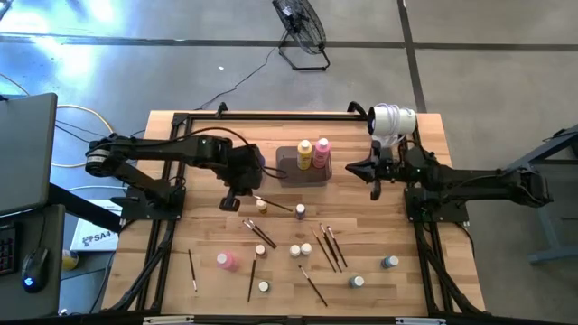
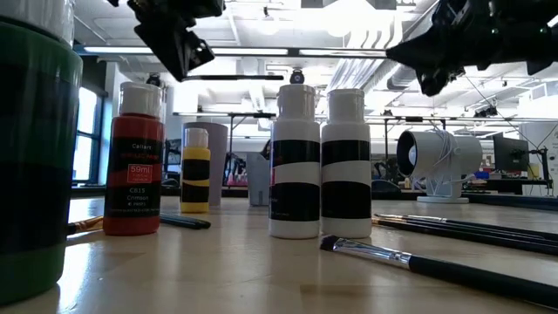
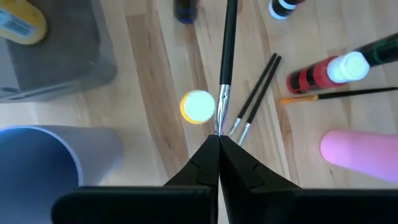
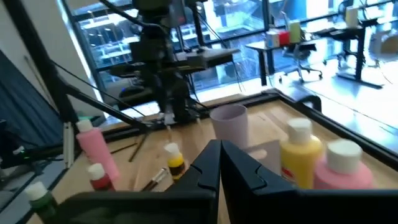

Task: Pick & Place Paint Supplies
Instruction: Put the silver paint brush into the purple cup

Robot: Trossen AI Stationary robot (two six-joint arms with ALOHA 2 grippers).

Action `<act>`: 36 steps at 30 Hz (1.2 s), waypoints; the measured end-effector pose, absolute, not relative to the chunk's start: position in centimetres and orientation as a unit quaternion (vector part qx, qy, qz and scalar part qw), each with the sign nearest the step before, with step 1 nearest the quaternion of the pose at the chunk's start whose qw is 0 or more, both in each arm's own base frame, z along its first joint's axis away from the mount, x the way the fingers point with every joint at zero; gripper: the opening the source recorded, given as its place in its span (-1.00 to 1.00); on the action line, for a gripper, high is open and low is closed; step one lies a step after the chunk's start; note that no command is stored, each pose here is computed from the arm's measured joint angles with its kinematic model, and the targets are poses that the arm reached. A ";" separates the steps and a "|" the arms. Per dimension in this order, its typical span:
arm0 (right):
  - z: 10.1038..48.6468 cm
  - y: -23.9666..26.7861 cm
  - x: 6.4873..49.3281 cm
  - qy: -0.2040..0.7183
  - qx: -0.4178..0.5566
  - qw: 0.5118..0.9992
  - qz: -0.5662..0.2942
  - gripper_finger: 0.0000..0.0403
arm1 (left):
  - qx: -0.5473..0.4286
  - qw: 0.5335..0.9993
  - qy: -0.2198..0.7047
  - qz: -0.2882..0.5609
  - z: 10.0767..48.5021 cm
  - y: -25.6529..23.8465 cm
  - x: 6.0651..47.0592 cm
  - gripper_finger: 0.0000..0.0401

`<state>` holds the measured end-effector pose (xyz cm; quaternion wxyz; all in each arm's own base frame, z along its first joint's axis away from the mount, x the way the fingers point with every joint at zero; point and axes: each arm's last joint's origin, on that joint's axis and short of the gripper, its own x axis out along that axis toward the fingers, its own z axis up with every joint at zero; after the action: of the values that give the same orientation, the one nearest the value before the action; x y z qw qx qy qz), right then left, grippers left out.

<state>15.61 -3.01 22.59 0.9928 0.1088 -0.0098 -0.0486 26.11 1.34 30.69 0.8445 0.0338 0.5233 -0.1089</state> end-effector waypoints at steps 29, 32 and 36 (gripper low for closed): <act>27.5 2.2 27.5 0.077 0.008 0.997 0.008 -0.97 | 0.042 0.851 0.516 -0.086 31.0 1.5 26.3 -1.00; 27.4 2.2 27.7 0.082 0.005 0.997 0.007 -0.97 | 0.042 0.852 0.515 -0.086 31.0 1.5 26.3 -1.00; 27.0 2.1 27.6 0.100 -0.017 0.995 0.007 -0.97 | 0.042 0.852 0.515 -0.086 31.0 1.5 26.3 -1.00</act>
<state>27.64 2.10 27.02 0.9948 -0.0174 0.1003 0.0067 26.33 1.49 31.04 0.8516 0.0422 0.5153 -0.0864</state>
